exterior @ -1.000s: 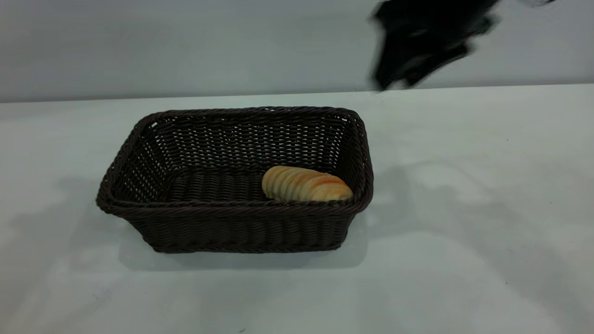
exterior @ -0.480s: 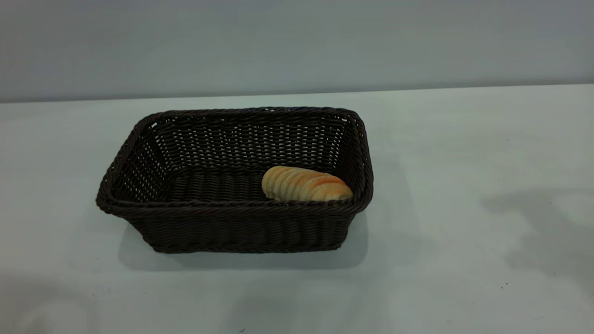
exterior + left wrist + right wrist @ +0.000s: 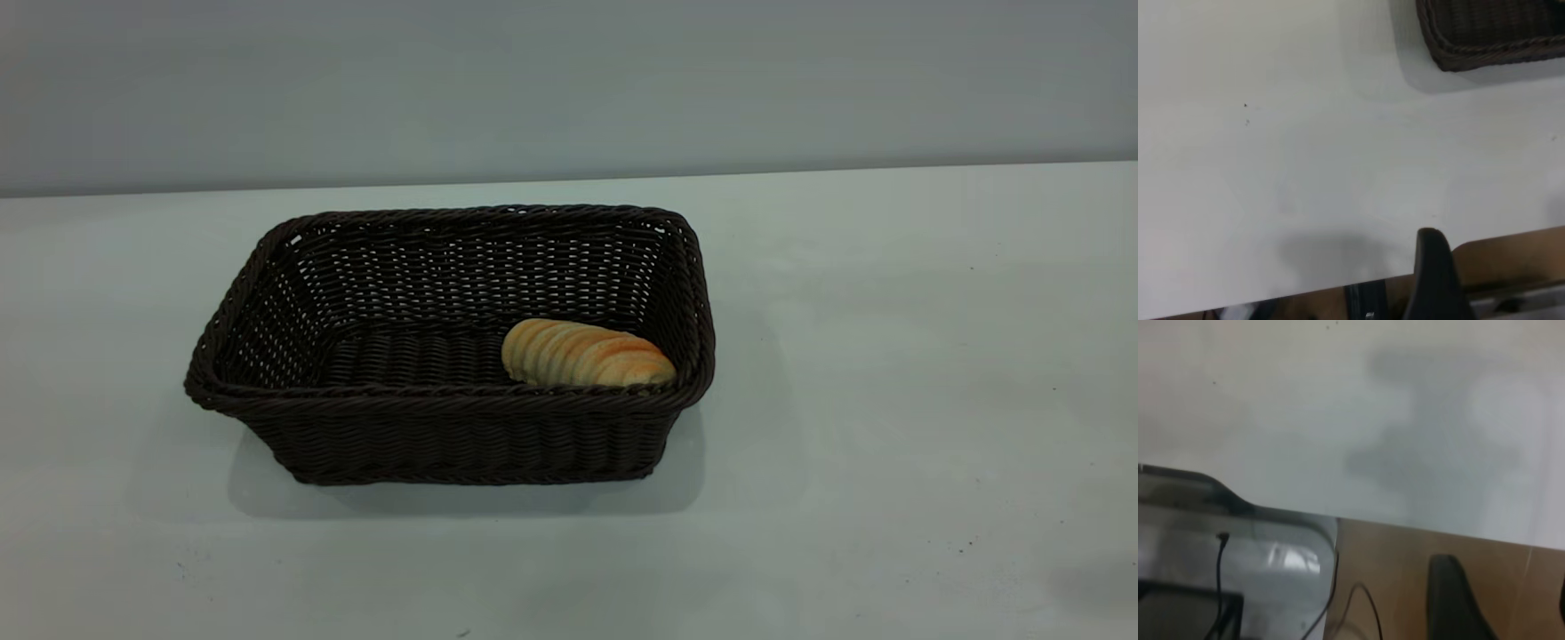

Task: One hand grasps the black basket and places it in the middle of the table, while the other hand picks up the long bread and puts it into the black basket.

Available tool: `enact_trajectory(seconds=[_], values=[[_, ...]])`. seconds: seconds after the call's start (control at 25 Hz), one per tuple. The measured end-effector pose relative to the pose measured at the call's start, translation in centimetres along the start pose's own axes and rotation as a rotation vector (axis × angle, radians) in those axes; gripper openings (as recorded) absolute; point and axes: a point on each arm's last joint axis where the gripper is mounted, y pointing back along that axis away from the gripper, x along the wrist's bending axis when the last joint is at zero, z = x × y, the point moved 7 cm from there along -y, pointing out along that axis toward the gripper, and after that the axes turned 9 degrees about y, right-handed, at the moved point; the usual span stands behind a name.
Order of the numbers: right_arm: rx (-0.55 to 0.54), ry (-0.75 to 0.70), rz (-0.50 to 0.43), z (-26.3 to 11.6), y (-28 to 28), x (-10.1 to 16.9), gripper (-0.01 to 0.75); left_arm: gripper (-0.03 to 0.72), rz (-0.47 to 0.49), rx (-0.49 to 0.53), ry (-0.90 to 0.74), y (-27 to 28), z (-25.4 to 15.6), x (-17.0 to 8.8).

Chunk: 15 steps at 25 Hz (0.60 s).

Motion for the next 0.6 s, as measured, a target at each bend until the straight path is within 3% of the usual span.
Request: enact_trajectory(seconds=[0.4, 0.6], values=[[-0.373, 0.03, -0.101, -7.4, 4.9, 1.5, 0.371, 0.541, -0.013, -0.088, 0.012, -0.6, -6.0, 0.9], [-0.525, 0.038, -0.136, -8.9, 4.9, 1.8, 0.371, 0.541, -0.014, -0.098, 0.011, -1.7, -7.9, 1.1]])
